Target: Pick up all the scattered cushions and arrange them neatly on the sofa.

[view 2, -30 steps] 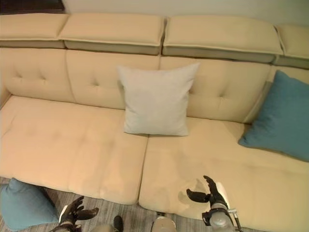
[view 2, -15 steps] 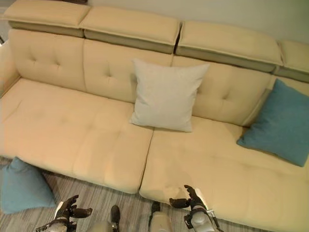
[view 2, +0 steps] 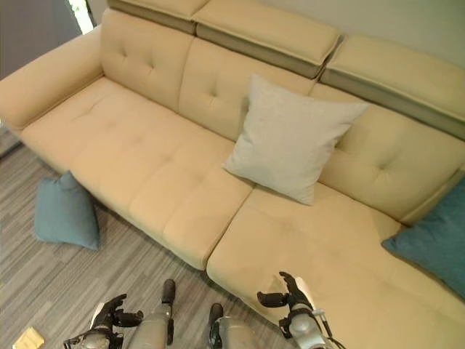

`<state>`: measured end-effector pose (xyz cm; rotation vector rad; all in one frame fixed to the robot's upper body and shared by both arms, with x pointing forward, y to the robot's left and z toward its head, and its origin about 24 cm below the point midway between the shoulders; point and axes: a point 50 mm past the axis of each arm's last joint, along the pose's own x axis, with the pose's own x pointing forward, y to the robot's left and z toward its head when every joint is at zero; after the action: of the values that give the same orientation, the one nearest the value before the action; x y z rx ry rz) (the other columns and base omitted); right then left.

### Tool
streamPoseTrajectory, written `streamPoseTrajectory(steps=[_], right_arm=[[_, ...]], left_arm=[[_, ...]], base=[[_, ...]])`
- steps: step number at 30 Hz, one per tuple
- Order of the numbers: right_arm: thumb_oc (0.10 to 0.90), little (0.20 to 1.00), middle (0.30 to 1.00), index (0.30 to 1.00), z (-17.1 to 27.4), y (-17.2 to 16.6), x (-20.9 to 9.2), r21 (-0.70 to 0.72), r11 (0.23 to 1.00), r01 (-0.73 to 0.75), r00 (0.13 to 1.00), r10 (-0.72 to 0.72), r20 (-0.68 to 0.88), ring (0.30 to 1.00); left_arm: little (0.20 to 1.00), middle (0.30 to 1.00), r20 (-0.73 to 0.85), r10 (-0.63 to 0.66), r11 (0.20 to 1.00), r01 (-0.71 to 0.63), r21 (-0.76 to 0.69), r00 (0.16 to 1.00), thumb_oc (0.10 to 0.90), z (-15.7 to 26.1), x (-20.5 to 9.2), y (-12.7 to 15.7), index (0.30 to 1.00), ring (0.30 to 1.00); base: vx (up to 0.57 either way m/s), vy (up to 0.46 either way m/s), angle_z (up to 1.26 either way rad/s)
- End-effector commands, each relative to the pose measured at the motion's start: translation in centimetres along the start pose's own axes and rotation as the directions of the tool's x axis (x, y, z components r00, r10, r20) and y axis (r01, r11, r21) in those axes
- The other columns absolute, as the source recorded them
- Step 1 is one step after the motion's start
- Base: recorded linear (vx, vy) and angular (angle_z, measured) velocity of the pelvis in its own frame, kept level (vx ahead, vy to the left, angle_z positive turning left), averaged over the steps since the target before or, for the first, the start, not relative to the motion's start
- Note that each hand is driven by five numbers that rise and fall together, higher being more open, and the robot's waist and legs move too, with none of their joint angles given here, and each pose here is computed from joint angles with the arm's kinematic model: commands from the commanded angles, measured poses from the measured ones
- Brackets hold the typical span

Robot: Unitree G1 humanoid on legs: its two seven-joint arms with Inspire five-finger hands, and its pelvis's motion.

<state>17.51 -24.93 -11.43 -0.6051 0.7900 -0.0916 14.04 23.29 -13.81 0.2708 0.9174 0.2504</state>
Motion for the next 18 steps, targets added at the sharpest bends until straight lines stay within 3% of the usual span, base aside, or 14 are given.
streamPoseTrajectory(steps=[1, 11, 18], right_arm=[[0.800, 0.900, 0.900, 0.900, 2.5, -2.6, 0.7, 0.026, 0.995, 0.093, 0.990, -0.095, 0.106, 0.900], [0.800, 0.900, 0.900, 0.900, 2.1, -1.6, 0.7, -0.023, 0.998, 0.059, 0.995, -0.057, 0.083, 0.900], [0.800, 0.900, 0.900, 0.900, 4.0, -0.6, 0.8, -0.033, 0.999, 0.035, 0.989, -0.030, 0.141, 0.900]], left_arm=[[0.900, 0.900, 0.039, 0.016, 1.000, -0.016, -0.003, 0.999, 0.800, 0.2, -0.2, 0.4, 0.900, 0.900], [0.900, 0.900, 0.004, 0.008, 1.000, -0.008, 0.024, 1.000, 0.800, -0.5, -0.2, 0.7, 0.900, 0.900], [0.900, 0.900, -0.111, 0.083, 0.996, -0.086, -0.028, 0.990, 0.800, -3.1, -0.6, 2.7, 0.900, 0.900]], base=[[-0.10, -0.031, 1.01], [-0.02, 0.072, 1.13], [0.06, 0.173, 0.50]])
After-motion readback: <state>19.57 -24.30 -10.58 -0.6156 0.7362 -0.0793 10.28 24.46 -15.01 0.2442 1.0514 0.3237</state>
